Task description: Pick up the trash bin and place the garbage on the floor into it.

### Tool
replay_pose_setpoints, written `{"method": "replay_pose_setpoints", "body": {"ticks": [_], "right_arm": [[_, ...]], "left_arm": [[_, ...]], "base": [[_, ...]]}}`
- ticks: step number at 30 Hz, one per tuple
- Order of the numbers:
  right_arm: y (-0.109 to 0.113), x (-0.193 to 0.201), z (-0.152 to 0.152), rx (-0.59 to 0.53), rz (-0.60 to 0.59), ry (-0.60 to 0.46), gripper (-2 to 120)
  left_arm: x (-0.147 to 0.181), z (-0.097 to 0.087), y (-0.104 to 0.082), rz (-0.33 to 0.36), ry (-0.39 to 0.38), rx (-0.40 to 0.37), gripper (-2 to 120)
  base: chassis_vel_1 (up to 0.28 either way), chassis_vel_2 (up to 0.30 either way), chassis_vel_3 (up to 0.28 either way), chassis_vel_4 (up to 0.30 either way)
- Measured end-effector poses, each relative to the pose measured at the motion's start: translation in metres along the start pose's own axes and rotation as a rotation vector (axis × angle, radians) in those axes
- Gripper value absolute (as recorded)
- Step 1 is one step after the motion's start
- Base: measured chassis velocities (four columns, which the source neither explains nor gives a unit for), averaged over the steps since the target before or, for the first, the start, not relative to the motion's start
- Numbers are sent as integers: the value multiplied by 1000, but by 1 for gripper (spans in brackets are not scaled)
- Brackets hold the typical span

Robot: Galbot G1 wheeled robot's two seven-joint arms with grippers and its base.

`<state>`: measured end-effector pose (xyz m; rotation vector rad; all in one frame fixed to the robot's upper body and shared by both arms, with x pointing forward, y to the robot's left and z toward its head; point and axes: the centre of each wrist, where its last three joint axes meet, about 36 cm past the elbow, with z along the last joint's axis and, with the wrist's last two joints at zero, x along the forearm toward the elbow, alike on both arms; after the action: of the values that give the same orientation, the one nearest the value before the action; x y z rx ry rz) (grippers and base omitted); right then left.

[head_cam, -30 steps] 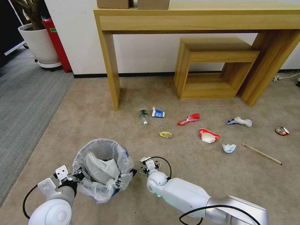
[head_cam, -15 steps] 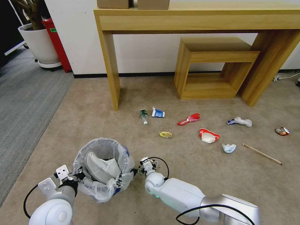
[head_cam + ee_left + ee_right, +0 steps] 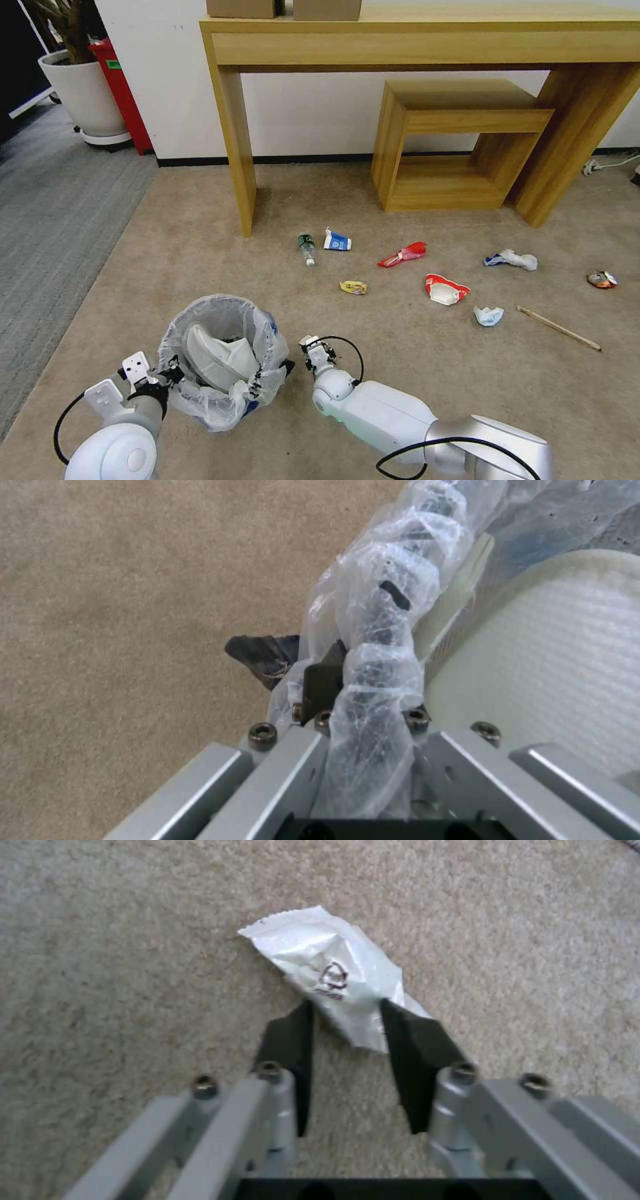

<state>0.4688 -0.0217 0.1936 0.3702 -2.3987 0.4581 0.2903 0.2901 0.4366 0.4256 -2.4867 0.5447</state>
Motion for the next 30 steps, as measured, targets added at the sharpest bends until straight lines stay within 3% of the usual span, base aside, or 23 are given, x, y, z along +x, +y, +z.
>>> {"method": "replay_pose_setpoints", "body": {"ticks": [9,21,30], "right_arm": [[-3,-1,7,11,-9,-21,0],[-14,13,4,-34,-34,-77,0],[-54,63,-28,-158,-58,-239,0]], "left_arm": [[-2,1,0,-3,1,1,0],[-9,5,1,-12,9,0,0],[-16,5,3,-22,14,1,0]], "base": [[0,0,0,0],[0,0,0,0],[0,0,0,0]]}}
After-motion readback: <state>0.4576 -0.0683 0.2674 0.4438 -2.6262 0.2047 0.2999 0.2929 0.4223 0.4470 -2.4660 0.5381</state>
